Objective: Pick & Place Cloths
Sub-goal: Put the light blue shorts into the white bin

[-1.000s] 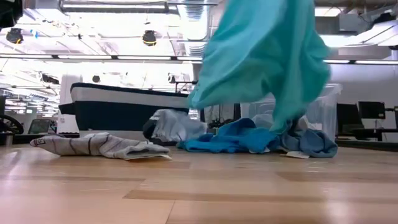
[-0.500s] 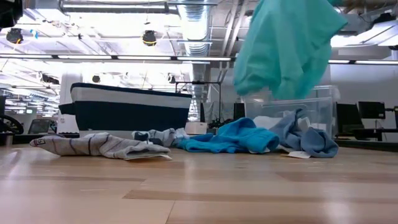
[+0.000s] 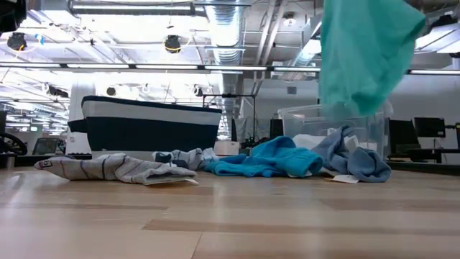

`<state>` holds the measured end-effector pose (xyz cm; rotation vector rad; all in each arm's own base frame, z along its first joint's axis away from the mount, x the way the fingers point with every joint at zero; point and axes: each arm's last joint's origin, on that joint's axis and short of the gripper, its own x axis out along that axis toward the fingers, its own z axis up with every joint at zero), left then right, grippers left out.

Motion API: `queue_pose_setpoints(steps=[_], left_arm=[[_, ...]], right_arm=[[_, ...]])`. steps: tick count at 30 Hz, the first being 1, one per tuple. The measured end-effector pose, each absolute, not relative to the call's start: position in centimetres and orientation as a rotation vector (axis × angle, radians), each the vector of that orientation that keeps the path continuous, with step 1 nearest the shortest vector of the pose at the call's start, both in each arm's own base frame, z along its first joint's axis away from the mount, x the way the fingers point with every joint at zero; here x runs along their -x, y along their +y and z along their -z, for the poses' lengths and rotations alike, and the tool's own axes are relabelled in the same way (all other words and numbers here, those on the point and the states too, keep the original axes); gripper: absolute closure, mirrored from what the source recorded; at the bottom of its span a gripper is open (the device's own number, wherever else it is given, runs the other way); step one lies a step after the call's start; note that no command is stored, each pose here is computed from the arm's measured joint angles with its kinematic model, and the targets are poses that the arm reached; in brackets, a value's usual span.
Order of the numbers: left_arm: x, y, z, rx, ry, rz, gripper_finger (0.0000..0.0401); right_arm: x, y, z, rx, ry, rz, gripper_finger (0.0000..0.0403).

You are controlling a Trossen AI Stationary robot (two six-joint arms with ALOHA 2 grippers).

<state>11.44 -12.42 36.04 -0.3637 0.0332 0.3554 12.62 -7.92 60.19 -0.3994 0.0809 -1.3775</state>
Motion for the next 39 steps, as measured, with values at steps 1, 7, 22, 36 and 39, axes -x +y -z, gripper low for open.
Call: queue_pose_setpoints(steps=[1, 7, 22, 36, 39], left_arm=[[-11.4, -12.4, -36.0, 0.360, 0.035, -0.356, 0.0187], [-11.4, -12.4, -36.0, 0.354, 0.038, -0.357, 0.0187], [-11.4, -12.4, -35.9, 0.348, 0.042, -0.354, 0.0187], [-11.4, -12.4, -35.9, 0.346, 0.041, -0.358, 0.0187], [-11.4, -12.4, -35.9, 0.348, 0.040, -0.359, 0.0187]], right_arm=[[-13.0, -8.1, -59.6, 0.392, 0.127, 1.350, 0.0403], [-16.1, -9.0, -55.0, 0.261, 0.407, 1.110, 0.0403], [-21.4, -13.5, -39.8, 0.044, 1.010, 0.925, 0.0403], [-17.8, -16.6, -22.2, -0.323, 1.204, 0.839, 0.0403], [-17.9, -16.9, -21.4, -0.366, 1.222, 0.774, 0.0402]])
